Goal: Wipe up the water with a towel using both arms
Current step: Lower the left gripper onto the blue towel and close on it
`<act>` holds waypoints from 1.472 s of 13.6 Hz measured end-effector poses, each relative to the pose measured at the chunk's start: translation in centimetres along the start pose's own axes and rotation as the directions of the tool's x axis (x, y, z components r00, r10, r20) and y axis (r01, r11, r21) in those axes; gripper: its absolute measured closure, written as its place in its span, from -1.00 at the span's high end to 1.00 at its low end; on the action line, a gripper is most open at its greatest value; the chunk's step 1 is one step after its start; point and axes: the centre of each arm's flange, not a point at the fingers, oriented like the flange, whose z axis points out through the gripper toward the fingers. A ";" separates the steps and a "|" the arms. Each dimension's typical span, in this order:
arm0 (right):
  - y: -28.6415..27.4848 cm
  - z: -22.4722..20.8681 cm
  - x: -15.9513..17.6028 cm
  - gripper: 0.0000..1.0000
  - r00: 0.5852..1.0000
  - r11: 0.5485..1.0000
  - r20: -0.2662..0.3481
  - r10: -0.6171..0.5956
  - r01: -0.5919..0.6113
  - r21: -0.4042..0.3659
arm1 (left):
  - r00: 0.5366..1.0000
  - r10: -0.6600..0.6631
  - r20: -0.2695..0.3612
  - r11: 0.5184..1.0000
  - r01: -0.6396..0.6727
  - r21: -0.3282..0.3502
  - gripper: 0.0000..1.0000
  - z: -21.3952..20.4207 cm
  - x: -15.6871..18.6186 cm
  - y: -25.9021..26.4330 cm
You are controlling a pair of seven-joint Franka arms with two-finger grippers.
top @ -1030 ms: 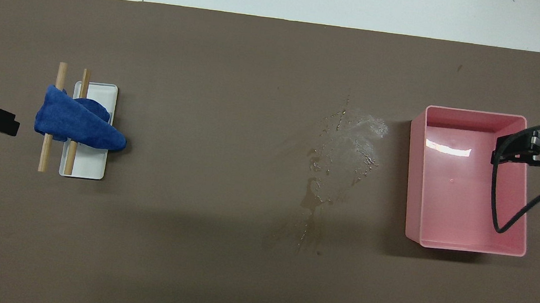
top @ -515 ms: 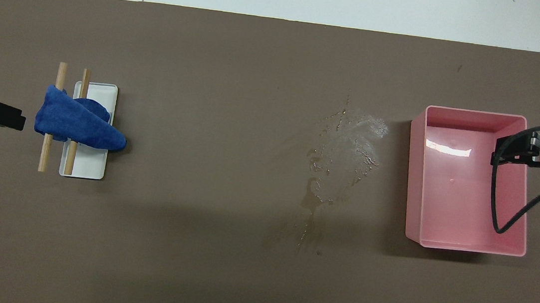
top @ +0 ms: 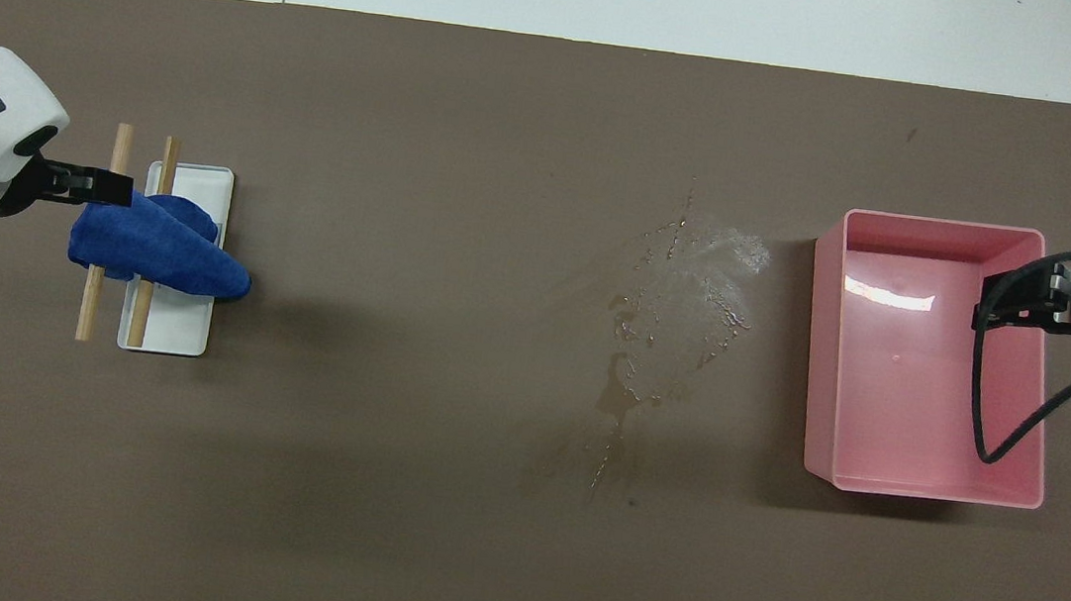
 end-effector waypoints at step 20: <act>0.0 0.5 -0.3 1.00 1.000 1.000 0.004 0.020 -0.020 -0.002 | 0.999 -0.032 0.001 0.999 0.032 0.011 -0.12 5.3 -1.6 0.4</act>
